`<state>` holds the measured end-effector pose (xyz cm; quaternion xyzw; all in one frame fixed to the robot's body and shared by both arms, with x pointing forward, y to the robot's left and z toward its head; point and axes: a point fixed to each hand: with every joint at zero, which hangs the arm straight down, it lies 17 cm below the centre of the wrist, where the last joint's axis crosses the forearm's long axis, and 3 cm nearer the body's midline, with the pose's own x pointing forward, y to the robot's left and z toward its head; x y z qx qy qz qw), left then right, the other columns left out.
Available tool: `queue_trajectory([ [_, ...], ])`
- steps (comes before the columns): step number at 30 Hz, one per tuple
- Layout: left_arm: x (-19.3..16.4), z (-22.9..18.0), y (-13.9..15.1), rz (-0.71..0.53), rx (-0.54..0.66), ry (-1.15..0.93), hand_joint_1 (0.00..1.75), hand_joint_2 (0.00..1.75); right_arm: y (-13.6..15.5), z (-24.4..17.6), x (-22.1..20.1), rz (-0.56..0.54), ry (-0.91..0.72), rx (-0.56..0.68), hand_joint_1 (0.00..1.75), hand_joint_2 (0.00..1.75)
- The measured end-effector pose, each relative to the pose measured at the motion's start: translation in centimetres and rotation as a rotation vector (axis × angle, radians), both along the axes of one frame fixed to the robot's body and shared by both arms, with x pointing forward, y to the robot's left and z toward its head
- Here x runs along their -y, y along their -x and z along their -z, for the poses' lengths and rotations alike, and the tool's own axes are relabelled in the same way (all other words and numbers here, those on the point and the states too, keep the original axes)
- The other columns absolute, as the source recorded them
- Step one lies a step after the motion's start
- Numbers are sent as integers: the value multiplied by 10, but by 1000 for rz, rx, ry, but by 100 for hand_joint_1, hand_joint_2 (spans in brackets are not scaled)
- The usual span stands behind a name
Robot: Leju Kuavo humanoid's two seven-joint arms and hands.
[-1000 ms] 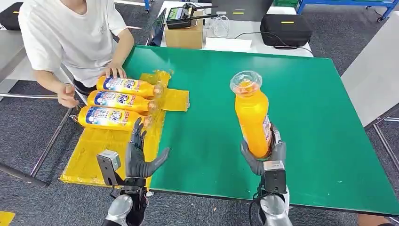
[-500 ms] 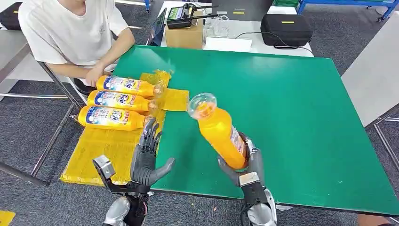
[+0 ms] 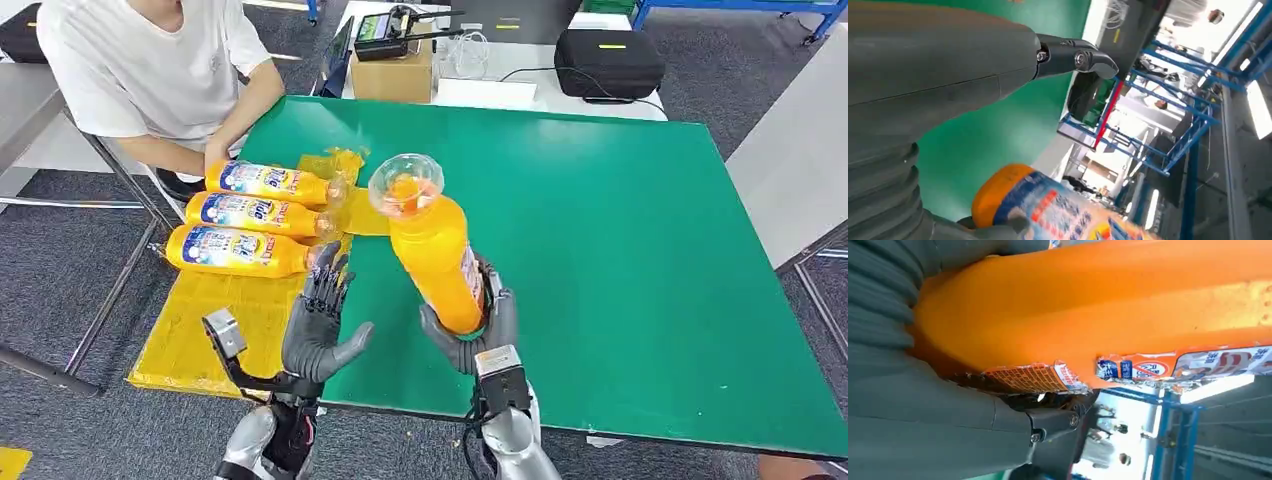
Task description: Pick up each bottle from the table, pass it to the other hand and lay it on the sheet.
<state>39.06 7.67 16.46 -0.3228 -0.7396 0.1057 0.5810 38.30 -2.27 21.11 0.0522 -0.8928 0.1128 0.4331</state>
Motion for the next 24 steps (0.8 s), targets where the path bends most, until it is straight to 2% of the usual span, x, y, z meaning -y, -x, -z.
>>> queue_trajectory([
  [5,2,-10,-1,10,53,1,0,175,5,-10,-25,-93,29,34,175,175],
  [10,2,-17,2,-3,105,-21,0,175,8,5,-42,-161,75,10,175,175],
  [17,-3,-30,8,-24,187,-70,0,175,17,60,-83,-320,262,-117,175,175],
  [24,-6,-37,10,-52,234,-110,0,175,30,91,-102,-394,374,-155,175,175],
])
